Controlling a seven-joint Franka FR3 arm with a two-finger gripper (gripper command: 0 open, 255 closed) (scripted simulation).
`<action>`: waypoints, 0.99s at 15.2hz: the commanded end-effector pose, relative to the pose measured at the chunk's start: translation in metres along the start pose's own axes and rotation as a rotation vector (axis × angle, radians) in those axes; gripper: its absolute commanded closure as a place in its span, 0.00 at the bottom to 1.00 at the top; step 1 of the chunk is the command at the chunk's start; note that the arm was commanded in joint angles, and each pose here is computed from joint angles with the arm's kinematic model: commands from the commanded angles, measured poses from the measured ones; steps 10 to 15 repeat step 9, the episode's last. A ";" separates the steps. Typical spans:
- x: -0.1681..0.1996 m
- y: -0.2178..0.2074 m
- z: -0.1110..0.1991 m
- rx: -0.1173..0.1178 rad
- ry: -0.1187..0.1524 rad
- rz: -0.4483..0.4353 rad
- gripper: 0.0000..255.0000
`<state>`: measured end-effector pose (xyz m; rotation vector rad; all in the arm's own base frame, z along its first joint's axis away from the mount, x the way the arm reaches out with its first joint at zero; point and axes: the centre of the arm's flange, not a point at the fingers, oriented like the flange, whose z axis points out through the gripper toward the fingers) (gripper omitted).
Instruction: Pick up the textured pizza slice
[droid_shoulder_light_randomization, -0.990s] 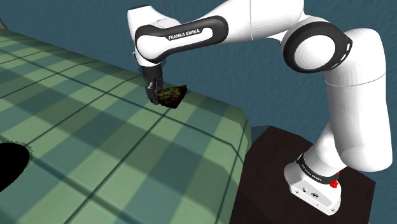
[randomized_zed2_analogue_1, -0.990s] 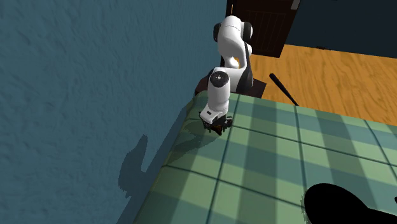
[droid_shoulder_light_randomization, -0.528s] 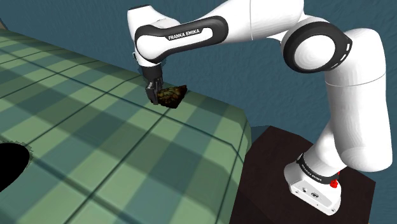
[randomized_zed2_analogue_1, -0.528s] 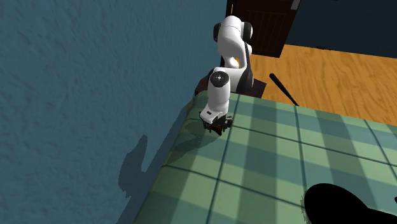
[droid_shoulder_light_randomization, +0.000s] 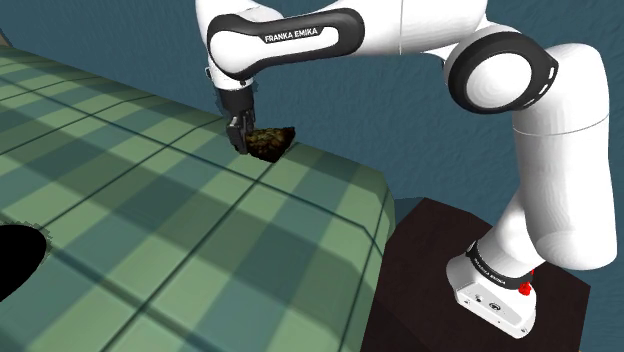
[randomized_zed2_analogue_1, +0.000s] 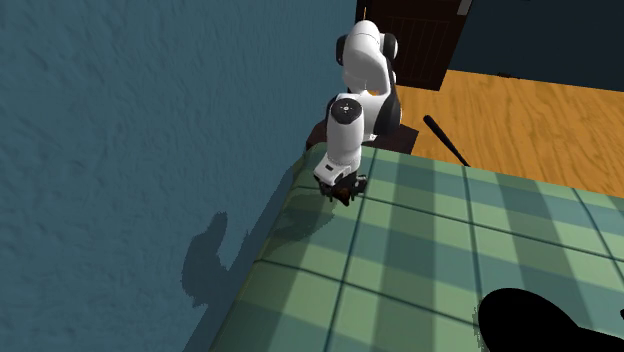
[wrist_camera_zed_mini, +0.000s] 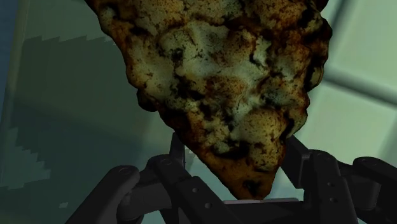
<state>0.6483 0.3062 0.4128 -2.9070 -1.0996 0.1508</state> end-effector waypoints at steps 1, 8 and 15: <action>-0.001 -0.001 -0.011 0.000 0.000 0.000 1.00; -0.004 -0.003 -0.043 0.000 0.000 0.000 1.00; -0.003 -0.003 -0.043 0.000 0.000 0.000 1.00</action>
